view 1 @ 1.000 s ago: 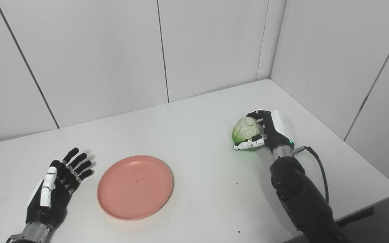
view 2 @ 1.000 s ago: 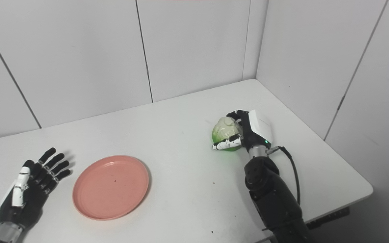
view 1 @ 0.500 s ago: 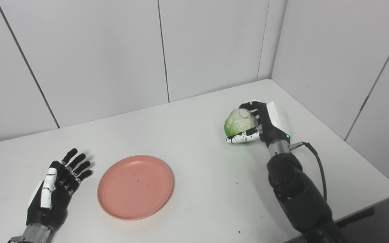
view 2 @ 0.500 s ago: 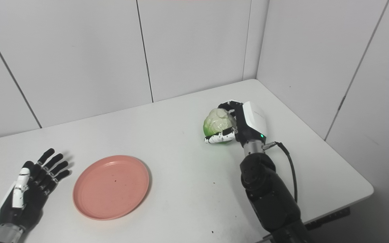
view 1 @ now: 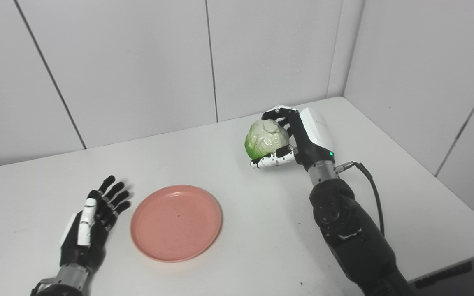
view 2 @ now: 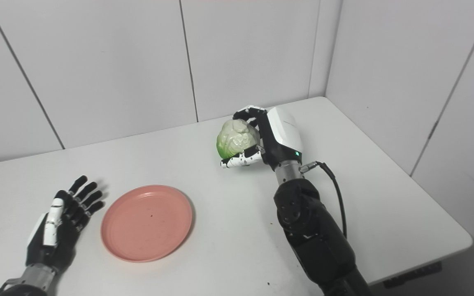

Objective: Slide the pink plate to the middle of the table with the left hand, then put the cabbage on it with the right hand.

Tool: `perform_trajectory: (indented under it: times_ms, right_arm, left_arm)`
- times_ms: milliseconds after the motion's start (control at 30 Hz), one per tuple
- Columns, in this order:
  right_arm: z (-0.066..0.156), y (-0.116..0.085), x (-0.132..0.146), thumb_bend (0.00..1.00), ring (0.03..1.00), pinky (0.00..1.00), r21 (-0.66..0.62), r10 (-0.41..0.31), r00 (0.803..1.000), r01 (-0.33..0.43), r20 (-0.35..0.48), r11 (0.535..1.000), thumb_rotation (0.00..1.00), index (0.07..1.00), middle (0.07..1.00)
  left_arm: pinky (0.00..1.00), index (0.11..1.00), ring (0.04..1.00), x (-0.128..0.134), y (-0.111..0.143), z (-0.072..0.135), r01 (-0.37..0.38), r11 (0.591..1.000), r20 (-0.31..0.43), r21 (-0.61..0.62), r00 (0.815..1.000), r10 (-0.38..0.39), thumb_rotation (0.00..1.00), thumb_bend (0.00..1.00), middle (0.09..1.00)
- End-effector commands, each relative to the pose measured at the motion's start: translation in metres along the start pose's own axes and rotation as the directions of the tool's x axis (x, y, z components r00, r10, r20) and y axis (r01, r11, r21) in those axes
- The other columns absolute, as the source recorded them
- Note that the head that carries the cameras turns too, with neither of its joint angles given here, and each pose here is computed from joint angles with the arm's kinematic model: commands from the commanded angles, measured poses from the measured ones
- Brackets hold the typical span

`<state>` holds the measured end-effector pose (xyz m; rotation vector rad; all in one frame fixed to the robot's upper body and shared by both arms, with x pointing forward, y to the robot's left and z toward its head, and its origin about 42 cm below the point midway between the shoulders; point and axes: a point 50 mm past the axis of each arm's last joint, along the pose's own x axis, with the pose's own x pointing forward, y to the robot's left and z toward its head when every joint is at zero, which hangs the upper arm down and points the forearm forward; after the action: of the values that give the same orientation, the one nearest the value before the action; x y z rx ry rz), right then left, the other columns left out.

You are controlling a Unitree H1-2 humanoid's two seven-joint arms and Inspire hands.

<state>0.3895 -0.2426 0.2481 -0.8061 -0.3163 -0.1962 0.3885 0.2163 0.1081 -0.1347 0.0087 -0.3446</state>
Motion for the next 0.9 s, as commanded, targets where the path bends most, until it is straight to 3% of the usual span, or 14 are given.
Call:
perform_trajectory:
  times_ms: [0, 300, 500, 867]
  right_arm:
    - [0.026, -0.011, 0.015, 0.52, 0.395, 0.38, 0.010, -0.042, 0.994, 0.041, 0.105, 0.999, 0.00, 0.527, 0.491]
    - [0.048, 0.018, 0.021, 0.52, 0.395, 0.38, 0.045, 0.042, 0.982, -0.051, 0.186, 0.998, 0.00, 0.522, 0.496]
    - [0.062, 0.038, 0.022, 0.51, 0.363, 0.30, 0.067, 0.100, 0.968, -0.118, 0.230, 0.991, 0.00, 0.560, 0.489]
    - [0.074, 0.077, 0.017, 0.51, 0.392, 0.36, 0.051, 0.201, 0.945, -0.221, 0.260, 0.974, 0.00, 0.524, 0.507]
  left_arm:
    - [0.87, 0.895, 0.884, -0.012, -0.013, -0.028, -0.023, 0.999, -0.139, -0.027, 0.990, 0.019, 1.00, 0.50, 0.905]
    - [0.87, 0.899, 0.884, -0.003, -0.045, -0.028, -0.031, 0.999, -0.137, -0.015, 0.990, 0.028, 1.00, 0.48, 0.905]
    - [0.88, 0.908, 0.894, 0.002, -0.059, -0.029, -0.031, 0.999, -0.139, -0.012, 0.990, 0.029, 1.00, 0.47, 0.913]
    - [0.91, 0.925, 0.924, 0.008, -0.070, -0.030, -0.037, 0.999, -0.137, -0.017, 0.990, 0.034, 1.00, 0.46, 0.933]
